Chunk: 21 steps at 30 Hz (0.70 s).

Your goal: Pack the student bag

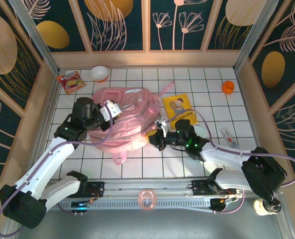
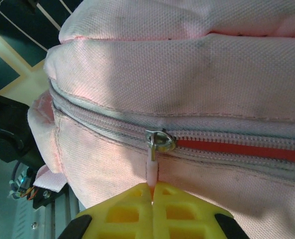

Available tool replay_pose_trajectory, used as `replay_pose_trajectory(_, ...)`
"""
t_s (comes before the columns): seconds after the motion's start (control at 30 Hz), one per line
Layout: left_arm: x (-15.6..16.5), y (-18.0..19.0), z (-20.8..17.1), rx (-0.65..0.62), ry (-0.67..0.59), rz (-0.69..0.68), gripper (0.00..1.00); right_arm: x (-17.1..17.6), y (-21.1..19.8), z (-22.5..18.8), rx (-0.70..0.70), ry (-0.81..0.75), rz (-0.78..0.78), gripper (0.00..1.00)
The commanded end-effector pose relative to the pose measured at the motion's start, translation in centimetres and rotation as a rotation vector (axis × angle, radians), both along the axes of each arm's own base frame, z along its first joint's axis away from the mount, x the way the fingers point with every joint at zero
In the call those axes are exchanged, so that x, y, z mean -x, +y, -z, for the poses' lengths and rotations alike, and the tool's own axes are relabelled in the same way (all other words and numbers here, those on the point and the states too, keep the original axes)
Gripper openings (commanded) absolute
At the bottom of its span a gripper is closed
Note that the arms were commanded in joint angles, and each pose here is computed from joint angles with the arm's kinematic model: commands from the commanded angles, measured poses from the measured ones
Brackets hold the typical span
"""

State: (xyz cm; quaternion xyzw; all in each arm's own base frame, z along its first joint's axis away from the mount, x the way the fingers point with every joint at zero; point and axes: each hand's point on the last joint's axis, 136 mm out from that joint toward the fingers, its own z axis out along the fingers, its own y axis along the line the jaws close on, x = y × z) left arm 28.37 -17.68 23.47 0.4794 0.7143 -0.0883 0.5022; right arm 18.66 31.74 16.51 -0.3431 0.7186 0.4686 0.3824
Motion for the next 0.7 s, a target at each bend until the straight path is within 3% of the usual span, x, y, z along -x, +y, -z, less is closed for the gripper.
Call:
replay_pose_trajectory(0.0, -0.3, -0.6, -4.2, 0.097, -0.133, 0.023, 0.0, -0.9, 0.8, -1.8, -0.051, -0.038, 0.021, 0.14)
replay_pose_trajectory(0.2, 0.0, -1.0, -4.2, 0.124, -0.129, 0.038, 0.0, -1.5, 1.7, -2.9, -0.095, -0.047, 0.01, 0.22)
replay_pose_trajectory(0.37, -0.5, -0.6, -4.3, 0.159, -0.135, -0.014, 0.0, -1.9, 1.5, -2.5, -0.078, -0.017, 0.044, 0.01)
replay_pose_trajectory(0.67, -3.2, 2.3, -4.6, 0.291, -0.157, -0.32, 0.0, -1.2, 1.3, -2.9, -0.043, 0.134, 0.129, 0.0)
